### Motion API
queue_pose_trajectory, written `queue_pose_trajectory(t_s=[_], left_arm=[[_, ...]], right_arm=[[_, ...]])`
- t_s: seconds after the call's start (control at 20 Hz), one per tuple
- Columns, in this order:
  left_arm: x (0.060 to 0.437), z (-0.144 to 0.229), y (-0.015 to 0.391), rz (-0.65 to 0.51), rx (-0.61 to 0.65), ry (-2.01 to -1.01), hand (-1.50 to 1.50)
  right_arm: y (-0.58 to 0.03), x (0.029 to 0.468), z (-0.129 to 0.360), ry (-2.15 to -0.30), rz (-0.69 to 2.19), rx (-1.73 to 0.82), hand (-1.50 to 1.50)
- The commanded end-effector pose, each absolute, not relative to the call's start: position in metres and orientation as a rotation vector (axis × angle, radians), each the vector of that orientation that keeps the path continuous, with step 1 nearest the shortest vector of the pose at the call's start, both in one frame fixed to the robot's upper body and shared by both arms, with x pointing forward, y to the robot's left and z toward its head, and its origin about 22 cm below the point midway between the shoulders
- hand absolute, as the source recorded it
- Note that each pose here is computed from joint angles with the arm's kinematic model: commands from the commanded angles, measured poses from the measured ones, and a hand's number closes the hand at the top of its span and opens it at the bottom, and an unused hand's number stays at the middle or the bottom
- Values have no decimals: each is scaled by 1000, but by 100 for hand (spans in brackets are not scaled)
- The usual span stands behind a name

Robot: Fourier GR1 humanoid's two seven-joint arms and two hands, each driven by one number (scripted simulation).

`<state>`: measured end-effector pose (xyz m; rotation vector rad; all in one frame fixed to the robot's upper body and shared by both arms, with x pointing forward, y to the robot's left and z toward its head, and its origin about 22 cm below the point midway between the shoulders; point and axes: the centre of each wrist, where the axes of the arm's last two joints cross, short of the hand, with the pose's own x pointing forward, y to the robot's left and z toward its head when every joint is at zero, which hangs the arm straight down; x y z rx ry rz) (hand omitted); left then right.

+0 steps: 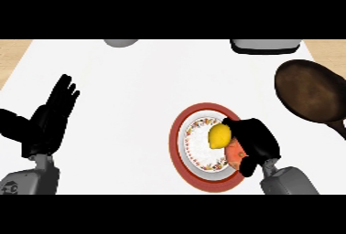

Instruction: Pick the squash from the plate and place it in the pan

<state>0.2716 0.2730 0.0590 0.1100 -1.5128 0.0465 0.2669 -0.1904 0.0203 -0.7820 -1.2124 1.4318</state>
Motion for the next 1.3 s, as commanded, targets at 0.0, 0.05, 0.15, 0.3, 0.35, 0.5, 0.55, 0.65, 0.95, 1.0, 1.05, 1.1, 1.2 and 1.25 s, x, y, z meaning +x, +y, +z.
queue_pose_trajectory(t_s=[0.0, 0.05, 0.15, 0.3, 0.35, 0.5, 0.55, 0.65, 0.95, 1.0, 1.05, 1.1, 1.2, 1.25], left_arm=[[260, 40, 269, 58, 105, -1503, 0], [273, 62, 273, 61, 128, -1510, 0], [274, 60, 264, 59, 110, -1499, 0], [264, 55, 275, 46, 104, -1508, 0], [277, 62, 272, 57, 127, -1518, 0], [275, 61, 276, 33, 113, -1501, 0], [285, 81, 298, 58, 114, -1526, 0], [274, 60, 270, 43, 108, -1518, 0], [274, 56, 283, 52, 103, -1511, 0], [290, 60, 260, 36, 94, -1530, 0], [281, 61, 275, 37, 102, -1529, 0], [288, 57, 265, 40, 104, -1527, 0], [274, 52, 291, 51, 112, -1509, 0], [278, 55, 273, 37, 88, -1520, 0]], right_arm=[[-215, 252, 60, -1382, 1385, -964, 150], [-222, 261, 79, -1410, 1397, -1017, 150], [-228, 253, 96, -1510, 1344, -1106, 150], [-223, 225, 131, -1589, 1267, -1176, 150], [-222, 219, 140, -1630, 1225, -1191, 150], [-239, 216, 168, -1603, 1194, -1192, 150], [-235, 218, 174, -1583, 1170, -1180, 150], [-250, 230, 183, -1576, 1133, -1191, 150], [-299, 259, 167, -1562, 926, -1235, 150], [-312, 281, 176, -1549, 913, -1239, 150], [-325, 273, 187, -1548, 900, -1253, 150], [-344, 277, 193, -1577, 878, -1231, 150], [-351, 294, 159, -1556, 846, -1249, 150], [-370, 300, 180, -1548, 815, -1227, 150]])
